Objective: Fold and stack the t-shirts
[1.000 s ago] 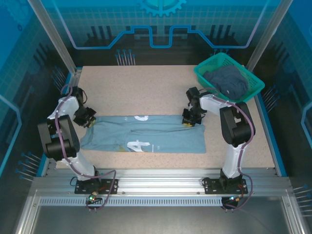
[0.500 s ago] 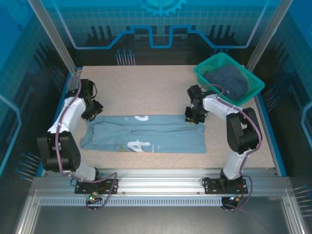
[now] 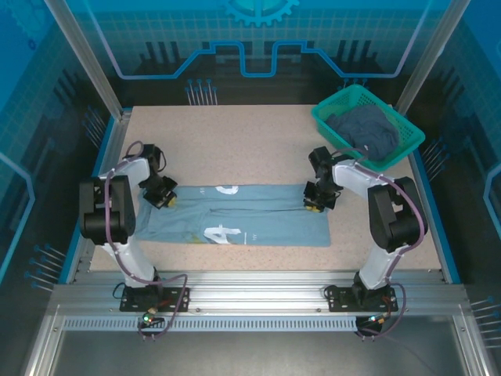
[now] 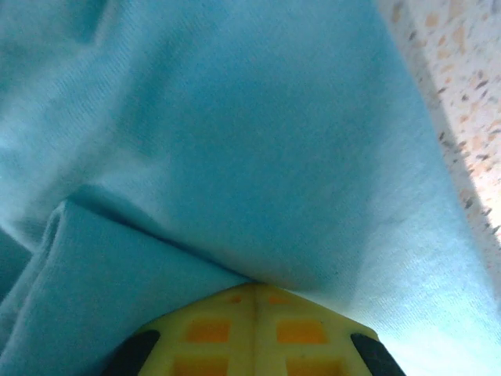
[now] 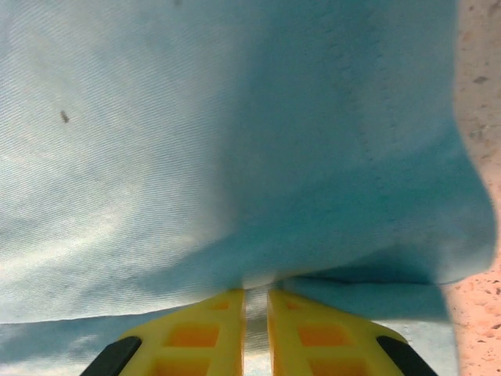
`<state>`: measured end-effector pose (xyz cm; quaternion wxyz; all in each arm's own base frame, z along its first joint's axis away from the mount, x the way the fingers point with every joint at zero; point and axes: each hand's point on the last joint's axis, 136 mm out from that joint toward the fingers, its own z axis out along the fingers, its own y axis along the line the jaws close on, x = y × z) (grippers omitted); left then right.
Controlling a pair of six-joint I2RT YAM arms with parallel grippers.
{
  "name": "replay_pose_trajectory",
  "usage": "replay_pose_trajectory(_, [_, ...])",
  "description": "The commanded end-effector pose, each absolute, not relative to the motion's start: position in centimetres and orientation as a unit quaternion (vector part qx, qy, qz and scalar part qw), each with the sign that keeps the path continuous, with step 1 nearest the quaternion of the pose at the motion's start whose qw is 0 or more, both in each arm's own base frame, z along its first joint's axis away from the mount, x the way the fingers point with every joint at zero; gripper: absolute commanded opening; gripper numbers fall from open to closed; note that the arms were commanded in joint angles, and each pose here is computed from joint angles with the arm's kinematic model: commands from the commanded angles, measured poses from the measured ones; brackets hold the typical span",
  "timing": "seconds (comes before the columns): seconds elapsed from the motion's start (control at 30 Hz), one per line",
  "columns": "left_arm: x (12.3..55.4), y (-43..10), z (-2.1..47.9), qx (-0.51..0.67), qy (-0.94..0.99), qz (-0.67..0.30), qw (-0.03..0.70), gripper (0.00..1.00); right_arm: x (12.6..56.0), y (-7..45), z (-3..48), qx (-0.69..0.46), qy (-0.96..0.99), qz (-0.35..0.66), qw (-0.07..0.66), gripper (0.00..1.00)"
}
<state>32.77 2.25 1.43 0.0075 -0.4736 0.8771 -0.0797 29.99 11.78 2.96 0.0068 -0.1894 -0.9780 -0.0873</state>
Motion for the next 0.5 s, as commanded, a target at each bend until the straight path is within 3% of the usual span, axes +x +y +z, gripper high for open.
replay_pose_trajectory(0.0, [33.2,3.2,0.0,-0.456,0.887,-0.07,0.009,0.05,28.9,11.7,2.8,-0.209,-0.973,-0.093,0.02,0.16])
replay_pose_trajectory(0.2, [33.4,3.9,2.0,-0.45,0.89,-0.051,0.046,0.13,30.7,9.9,2.1,-0.22,-0.973,-0.069,0.002,0.15])
replay_pose_trajectory(0.33, [32.2,4.0,5.8,-0.456,0.885,-0.027,0.089,0.34,31.9,9.9,4.5,-0.204,-0.976,-0.071,-0.033,0.17])
replay_pose_trajectory(0.47, [30.6,0.2,7.5,-0.454,0.882,-0.082,0.097,0.28,31.3,10.8,6.2,-0.171,-0.982,-0.064,-0.051,0.18])
